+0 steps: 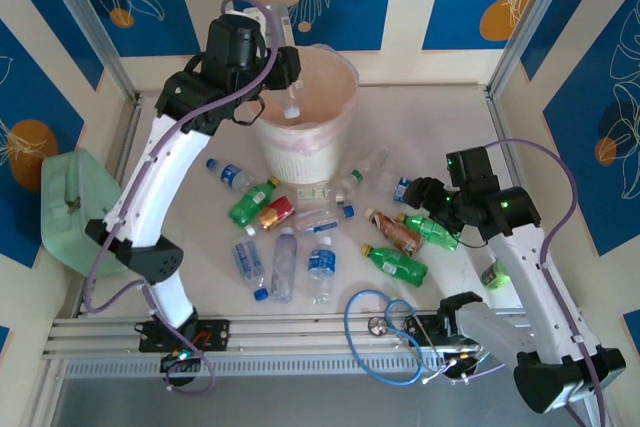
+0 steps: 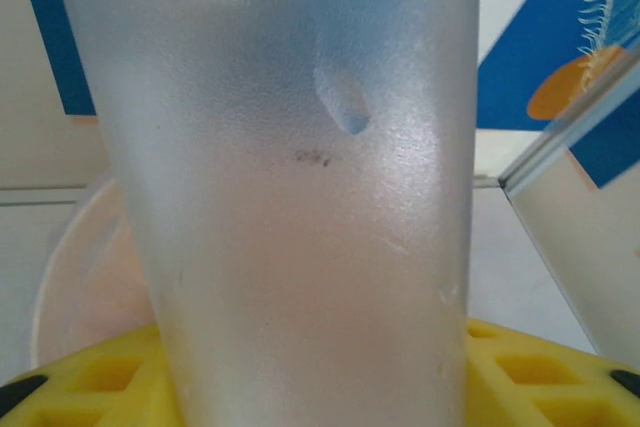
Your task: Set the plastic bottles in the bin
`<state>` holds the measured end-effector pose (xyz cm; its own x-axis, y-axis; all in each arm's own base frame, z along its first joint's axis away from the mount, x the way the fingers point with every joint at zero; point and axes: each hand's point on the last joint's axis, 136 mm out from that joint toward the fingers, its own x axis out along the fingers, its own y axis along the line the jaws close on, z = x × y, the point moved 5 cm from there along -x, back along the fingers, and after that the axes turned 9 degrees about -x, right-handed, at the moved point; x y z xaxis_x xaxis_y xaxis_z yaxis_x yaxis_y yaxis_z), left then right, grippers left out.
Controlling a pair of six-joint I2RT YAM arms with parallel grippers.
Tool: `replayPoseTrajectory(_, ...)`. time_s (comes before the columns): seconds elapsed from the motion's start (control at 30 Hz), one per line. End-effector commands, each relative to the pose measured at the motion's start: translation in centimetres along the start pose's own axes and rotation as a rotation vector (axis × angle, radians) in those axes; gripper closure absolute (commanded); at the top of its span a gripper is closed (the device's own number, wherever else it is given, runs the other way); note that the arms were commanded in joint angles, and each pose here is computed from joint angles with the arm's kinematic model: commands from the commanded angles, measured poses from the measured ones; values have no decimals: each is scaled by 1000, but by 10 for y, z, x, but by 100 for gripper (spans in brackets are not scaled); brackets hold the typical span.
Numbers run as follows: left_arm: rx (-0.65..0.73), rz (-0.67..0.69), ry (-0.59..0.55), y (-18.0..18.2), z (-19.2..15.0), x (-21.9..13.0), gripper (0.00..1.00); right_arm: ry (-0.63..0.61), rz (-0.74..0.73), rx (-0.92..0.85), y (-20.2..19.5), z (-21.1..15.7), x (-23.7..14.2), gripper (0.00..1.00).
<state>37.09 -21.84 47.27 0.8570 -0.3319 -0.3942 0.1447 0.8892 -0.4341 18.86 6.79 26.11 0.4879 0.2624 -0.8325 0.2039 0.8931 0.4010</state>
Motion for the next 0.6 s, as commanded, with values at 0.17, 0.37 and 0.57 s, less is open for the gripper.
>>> replayPoseTrajectory(0.17, -15, 11, -8, 12, 6, 57, 44, 16, 12, 6, 3, -6, 7, 27)
replayPoseTrajectory(0.37, -22, 42, 74, 22, -15, 77, 42, 12, 2, 5, 2, -6, 7, 27)
replayPoseTrajectory(0.57, -41, 43, 125, 26, -37, 83, 26, 3, -1, 3, 2, -5, 5, 27)
